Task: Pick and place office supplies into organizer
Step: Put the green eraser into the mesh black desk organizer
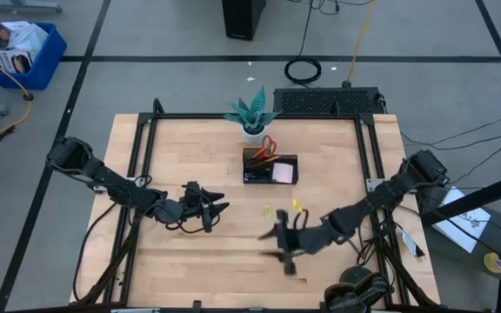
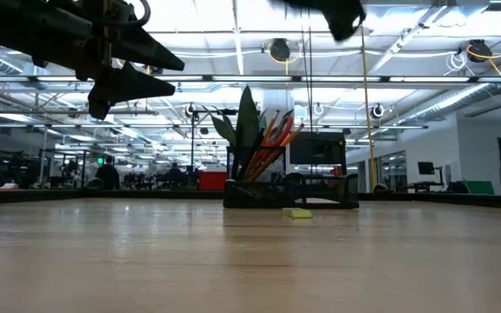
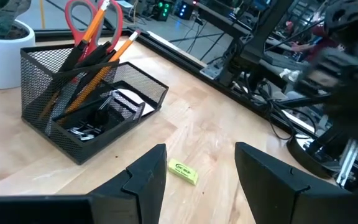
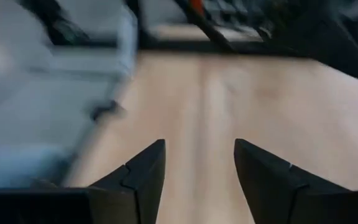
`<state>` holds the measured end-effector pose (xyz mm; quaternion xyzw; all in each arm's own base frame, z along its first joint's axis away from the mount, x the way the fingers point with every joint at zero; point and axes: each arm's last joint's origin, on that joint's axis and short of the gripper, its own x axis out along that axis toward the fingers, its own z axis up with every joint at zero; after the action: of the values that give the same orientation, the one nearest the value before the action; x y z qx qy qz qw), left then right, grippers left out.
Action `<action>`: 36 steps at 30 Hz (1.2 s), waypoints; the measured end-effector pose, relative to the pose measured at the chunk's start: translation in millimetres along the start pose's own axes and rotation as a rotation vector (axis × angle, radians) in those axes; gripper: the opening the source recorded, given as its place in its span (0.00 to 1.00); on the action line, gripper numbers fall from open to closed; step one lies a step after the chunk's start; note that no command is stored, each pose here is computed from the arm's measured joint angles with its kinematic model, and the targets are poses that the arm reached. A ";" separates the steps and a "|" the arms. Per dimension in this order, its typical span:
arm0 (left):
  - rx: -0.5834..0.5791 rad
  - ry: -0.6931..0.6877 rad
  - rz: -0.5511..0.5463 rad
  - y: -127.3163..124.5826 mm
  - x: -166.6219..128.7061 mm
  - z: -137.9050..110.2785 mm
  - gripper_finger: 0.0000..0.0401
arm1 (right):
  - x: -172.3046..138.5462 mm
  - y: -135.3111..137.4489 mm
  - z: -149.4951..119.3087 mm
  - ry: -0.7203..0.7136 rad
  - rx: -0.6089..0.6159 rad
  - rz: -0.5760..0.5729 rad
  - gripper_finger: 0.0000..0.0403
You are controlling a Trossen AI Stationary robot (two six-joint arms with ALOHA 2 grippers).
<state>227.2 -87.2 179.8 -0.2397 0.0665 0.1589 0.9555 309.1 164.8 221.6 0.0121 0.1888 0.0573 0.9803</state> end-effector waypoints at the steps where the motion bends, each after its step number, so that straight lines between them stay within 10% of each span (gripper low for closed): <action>1: 0.000 0.000 0.000 -0.1 -0.1 0.0 0.49 | -1.7 5.5 3.1 -0.043 0.043 0.041 0.45; 5: 0.003 0.000 -0.001 -0.2 -0.2 -0.1 0.49 | -5.3 18.0 -3.7 -0.087 0.030 0.082 0.44; 11: -0.008 -0.028 0.003 -1.0 0.2 2.4 0.49 | 18.3 -0.6 -39.1 -0.140 0.102 -0.545 0.44; 16: -0.017 -0.055 -0.031 -4.7 -0.7 5.8 0.49 | 49.3 -30.3 -67.1 -0.176 0.115 -0.825 0.44; 36: 0.086 -0.106 -0.066 -9.3 -1.9 11.5 0.49 | 68.6 -37.3 -133.3 -0.061 0.385 -0.823 0.31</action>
<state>229.1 -90.0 194.2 -0.1917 0.0148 0.1369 0.9718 326.9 136.1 70.9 0.1200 0.1561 -0.3735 0.9065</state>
